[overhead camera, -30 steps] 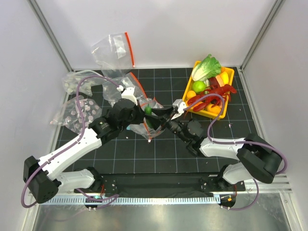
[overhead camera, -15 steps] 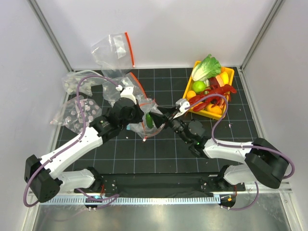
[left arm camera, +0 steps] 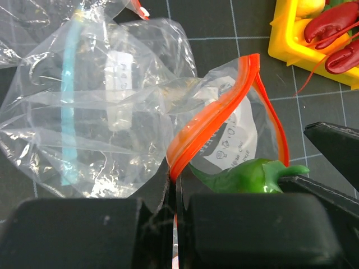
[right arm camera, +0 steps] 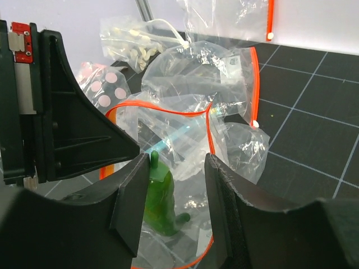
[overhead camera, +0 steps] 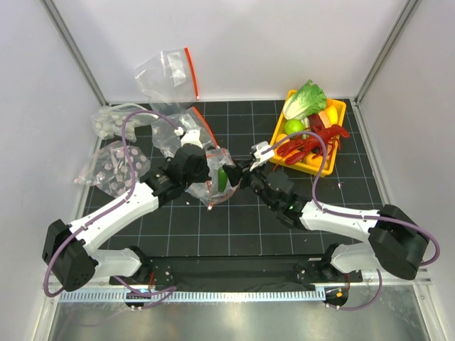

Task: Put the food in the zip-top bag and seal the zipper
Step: Place the fake vegetable in the zipper food storage bag.

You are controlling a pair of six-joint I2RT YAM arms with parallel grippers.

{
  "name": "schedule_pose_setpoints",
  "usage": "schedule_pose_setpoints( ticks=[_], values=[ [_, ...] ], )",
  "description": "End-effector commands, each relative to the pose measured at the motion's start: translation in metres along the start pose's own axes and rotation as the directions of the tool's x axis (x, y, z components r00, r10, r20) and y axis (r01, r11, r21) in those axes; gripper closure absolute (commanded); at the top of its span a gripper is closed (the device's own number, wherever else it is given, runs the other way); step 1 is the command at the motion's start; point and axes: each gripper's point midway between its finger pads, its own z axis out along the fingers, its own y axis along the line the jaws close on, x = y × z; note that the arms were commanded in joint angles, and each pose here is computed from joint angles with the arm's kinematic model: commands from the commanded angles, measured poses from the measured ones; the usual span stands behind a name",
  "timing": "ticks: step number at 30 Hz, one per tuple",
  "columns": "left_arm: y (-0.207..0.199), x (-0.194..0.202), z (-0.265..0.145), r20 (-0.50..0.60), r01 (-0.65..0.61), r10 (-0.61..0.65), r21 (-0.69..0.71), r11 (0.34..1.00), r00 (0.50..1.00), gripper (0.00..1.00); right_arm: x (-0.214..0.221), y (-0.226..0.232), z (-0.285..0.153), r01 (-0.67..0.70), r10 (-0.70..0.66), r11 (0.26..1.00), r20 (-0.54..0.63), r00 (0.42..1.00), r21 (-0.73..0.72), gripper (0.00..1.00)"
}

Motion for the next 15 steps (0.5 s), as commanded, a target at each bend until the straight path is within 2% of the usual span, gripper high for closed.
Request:
schedule_pose_setpoints(
  ticks=[1,7,11,15],
  values=[
    [-0.005,-0.025,-0.008,0.066,0.013,-0.014,0.009,1.0,0.998,1.0,-0.02,0.011,0.004,0.01,-0.01,1.0,0.028,1.0,-0.025,0.5],
    [-0.004,-0.028,-0.011,0.074,0.015,-0.016,0.009,1.0,0.997,1.0,-0.009,0.01,0.002,0.027,-0.027,0.999,-0.023,0.999,-0.025,0.6],
    [-0.003,-0.028,-0.013,0.077,0.019,-0.02,0.01,1.0,0.997,1.0,0.0,0.017,0.0,0.022,-0.026,0.998,-0.053,0.998,-0.062,0.59],
    [-0.003,-0.029,-0.013,0.08,0.019,-0.019,0.008,1.0,0.997,1.0,0.01,0.018,0.0,0.018,-0.025,0.997,-0.091,0.996,-0.07,0.52]
  ],
)
